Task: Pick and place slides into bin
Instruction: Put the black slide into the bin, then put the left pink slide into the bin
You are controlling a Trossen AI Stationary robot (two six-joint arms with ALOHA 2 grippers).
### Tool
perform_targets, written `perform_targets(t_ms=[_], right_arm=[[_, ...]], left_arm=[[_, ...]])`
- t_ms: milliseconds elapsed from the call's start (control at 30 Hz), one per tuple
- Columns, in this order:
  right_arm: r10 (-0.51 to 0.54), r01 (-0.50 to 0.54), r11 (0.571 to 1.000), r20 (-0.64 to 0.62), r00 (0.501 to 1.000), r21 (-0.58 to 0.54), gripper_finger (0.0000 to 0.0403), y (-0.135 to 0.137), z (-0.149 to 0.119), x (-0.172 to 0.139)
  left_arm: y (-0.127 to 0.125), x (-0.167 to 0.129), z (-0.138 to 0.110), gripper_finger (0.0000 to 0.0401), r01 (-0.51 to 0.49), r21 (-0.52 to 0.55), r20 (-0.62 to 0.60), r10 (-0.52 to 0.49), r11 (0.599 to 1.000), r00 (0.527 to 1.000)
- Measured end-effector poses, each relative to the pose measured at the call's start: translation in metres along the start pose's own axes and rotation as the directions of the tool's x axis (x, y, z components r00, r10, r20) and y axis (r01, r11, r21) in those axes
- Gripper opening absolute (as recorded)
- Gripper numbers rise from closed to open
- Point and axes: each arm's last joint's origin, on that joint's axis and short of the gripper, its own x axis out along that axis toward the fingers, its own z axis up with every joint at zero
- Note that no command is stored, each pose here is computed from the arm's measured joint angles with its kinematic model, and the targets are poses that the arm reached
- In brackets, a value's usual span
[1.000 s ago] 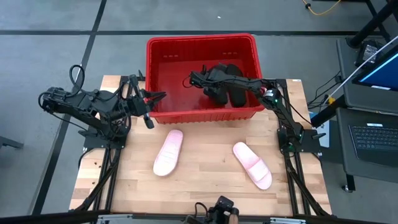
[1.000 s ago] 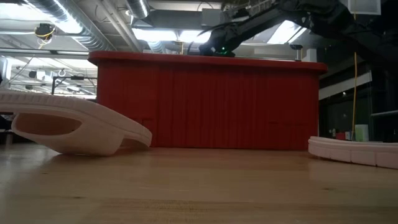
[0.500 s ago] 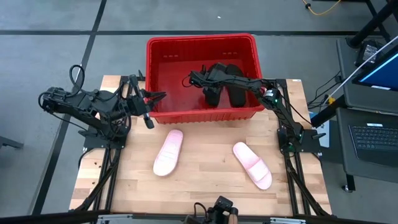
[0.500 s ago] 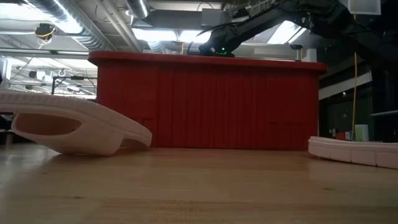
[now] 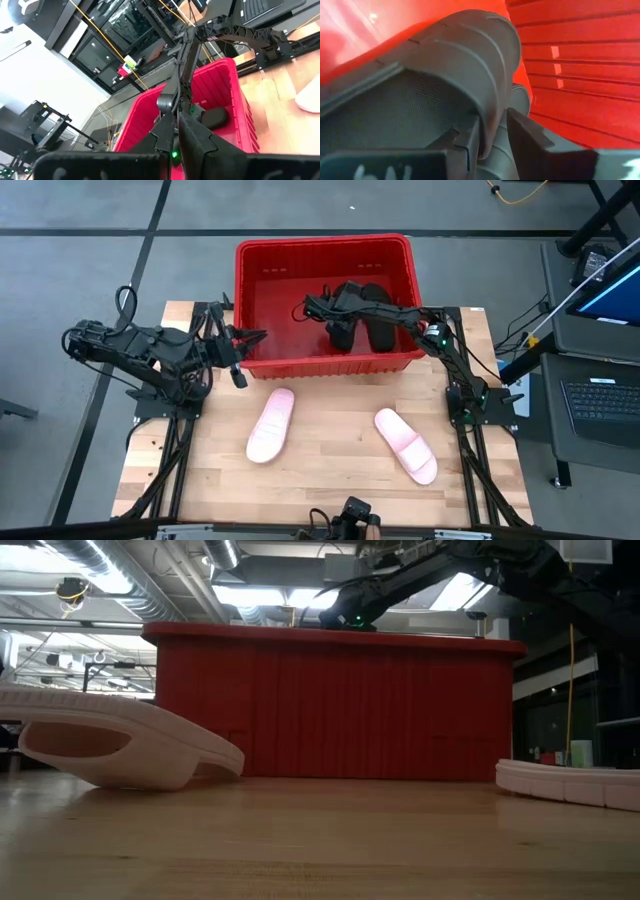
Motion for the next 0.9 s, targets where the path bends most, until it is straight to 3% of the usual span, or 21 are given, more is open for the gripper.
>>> perform_targets(t_ms=[267, 633, 900], right_arm=[[0.025, -0.025, 1.000, 0.001, 1.000, -0.019, 0.0107, 0.001, 0.000, 0.000], [0.029, -0.029, 0.997, 0.000, 1.000, -0.066, 0.0204, 0.001, 0.000, -0.001], [0.051, -0.049, 0.996, 0.027, 0.998, -0.078, 0.0211, -0.008, 0.006, -0.021]], left_arm=[[0.000, 0.000, 0.000, 0.0020, 0.002, 0.008, -0.004, -0.002, 1.000, 1.000], [0.000, 0.000, -0.001, 0.0020, 0.002, 0.010, -0.004, -0.002, 1.000, 1.000], [0.000, 0.000, -0.001, 0.0020, 0.003, 0.013, -0.006, -0.003, 1.000, 1.000]])
